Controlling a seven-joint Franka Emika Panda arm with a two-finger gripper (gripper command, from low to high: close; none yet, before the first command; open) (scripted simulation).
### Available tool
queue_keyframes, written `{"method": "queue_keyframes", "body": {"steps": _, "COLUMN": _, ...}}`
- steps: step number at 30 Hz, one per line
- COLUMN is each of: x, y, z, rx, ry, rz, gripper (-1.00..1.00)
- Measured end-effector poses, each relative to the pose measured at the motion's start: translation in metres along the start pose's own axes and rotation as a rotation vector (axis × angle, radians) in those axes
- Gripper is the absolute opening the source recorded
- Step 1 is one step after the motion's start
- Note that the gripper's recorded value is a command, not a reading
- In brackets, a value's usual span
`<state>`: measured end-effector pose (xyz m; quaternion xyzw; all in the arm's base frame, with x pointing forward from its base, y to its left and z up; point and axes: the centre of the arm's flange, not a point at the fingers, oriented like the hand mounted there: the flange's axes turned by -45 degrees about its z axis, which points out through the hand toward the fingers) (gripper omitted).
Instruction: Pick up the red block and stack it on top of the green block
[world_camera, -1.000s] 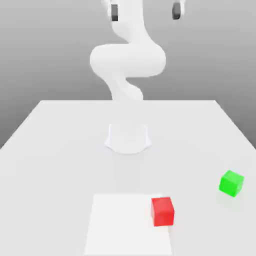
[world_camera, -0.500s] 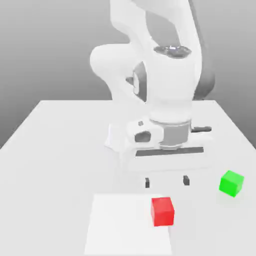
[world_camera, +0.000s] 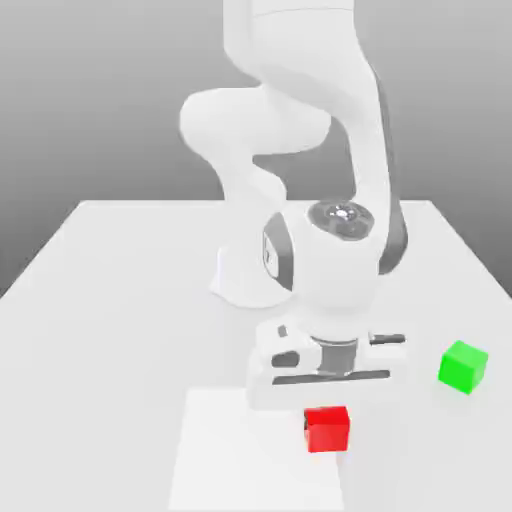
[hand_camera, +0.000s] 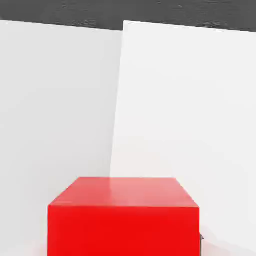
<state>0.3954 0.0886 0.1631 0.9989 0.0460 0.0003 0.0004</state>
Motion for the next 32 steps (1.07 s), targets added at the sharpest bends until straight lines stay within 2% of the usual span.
{"method": "queue_keyframes", "body": {"steps": 4, "x": -0.001, "y": -0.003, "z": -0.039, "rx": 0.001, "ry": 0.000, "rz": -0.002, "gripper": -1.00}}
{"method": "queue_keyframes", "body": {"steps": 10, "x": -0.039, "y": -0.136, "z": -0.065, "rx": 0.009, "ry": -0.002, "rz": -0.104, "gripper": -1.00}}
{"method": "queue_keyframes", "body": {"steps": 15, "x": -0.105, "y": -0.234, "z": -0.081, "rx": 0.004, "ry": -0.001, "rz": -0.167, "gripper": -1.00}}
{"method": "queue_keyframes", "body": {"steps": 21, "x": -0.109, "y": -0.240, "z": -0.029, "rx": 0.001, "ry": 0.002, "rz": -0.140, "gripper": -1.00}}
{"method": "queue_keyframes", "body": {"steps": 22, "x": -0.109, "y": -0.240, "z": -0.022, "rx": 0.001, "ry": 0.001, "rz": -0.140, "gripper": 1.00}}
{"method": "queue_keyframes", "body": {"steps": 28, "x": -0.109, "y": -0.240, "z": -0.018, "rx": 0.001, "ry": 0.000, "rz": -0.139, "gripper": 1.00}}
{"method": "queue_keyframes", "body": {"steps": 32, "x": -0.108, "y": -0.240, "z": -0.049, "rx": -0.001, "ry": 0.002, "rz": -0.138, "gripper": 1.00}}
